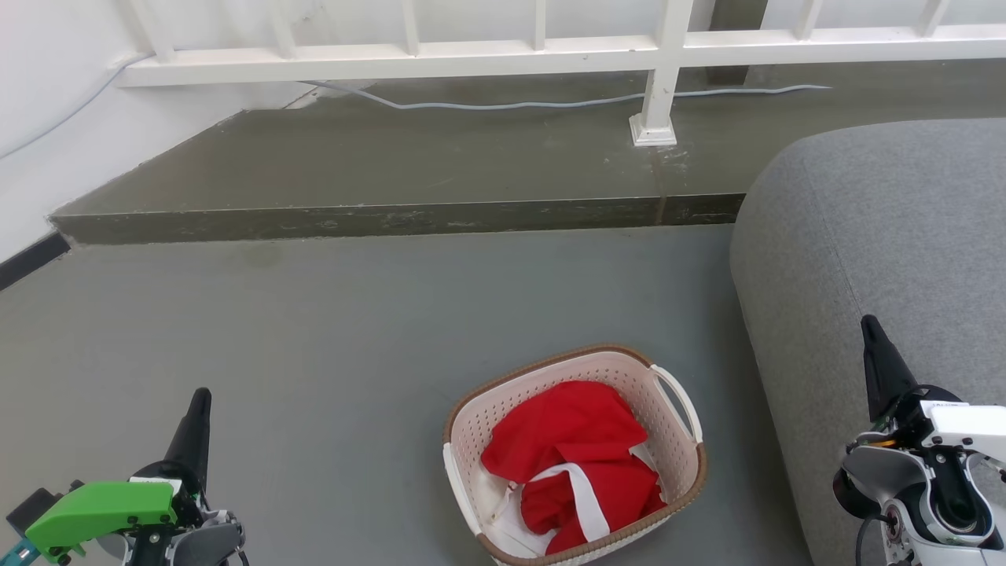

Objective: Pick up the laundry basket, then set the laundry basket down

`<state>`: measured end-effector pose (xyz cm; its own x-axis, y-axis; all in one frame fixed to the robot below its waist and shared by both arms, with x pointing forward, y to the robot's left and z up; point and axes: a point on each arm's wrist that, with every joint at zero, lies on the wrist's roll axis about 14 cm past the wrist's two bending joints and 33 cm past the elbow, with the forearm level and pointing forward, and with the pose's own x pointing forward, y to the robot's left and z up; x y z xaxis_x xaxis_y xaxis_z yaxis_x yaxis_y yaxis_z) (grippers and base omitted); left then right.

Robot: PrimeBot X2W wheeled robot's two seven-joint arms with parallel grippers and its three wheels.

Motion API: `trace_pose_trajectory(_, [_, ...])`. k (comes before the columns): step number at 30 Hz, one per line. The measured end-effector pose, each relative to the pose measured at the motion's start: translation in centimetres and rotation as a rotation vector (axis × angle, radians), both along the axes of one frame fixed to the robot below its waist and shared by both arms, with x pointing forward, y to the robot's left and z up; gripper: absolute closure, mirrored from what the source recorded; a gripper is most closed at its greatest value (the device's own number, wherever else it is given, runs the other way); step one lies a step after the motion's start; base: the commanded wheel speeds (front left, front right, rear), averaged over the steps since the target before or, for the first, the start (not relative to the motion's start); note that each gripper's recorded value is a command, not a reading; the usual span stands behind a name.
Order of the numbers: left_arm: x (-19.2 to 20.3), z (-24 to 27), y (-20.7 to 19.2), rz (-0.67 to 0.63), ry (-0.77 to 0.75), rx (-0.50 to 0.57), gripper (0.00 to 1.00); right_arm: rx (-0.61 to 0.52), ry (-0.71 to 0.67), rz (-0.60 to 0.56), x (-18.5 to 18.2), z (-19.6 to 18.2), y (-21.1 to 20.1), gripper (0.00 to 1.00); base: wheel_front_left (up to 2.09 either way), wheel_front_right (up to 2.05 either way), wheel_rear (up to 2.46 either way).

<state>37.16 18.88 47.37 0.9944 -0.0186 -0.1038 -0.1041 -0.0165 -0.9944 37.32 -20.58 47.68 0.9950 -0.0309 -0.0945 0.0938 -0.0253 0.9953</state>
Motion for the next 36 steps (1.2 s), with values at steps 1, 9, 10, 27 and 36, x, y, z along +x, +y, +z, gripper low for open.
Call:
trace_pose_trajectory(1, [0.00,0.00,0.00,0.000,0.000,0.000,1.00,0.000,0.000,0.000,0.00,0.00,0.00,1.00,0.00,0.00,0.00])
trace_pose_trajectory(9, [0.00,0.00,0.01,0.001,0.000,0.000,1.00,0.000,0.000,0.000,0.00,0.00,-0.01,1.00,0.00,0.00,0.00])
trace_pose_trajectory(10, [0.00,0.00,0.01,0.001,0.000,0.000,1.00,0.000,0.000,0.000,0.00,0.00,-0.01,1.00,0.00,0.00,0.00])
trace_pose_trajectory(27, [0.00,0.00,-0.07,-0.006,0.000,-0.002,1.00,0.001,0.000,-0.002,0.00,0.00,-0.04,1.00,0.00,0.00,0.00])
trace_pose_trajectory(36, [0.00,0.00,-0.07,-0.005,0.000,-0.002,1.00,0.001,0.000,-0.003,0.00,0.00,-0.07,1.00,0.00,0.00,0.00])
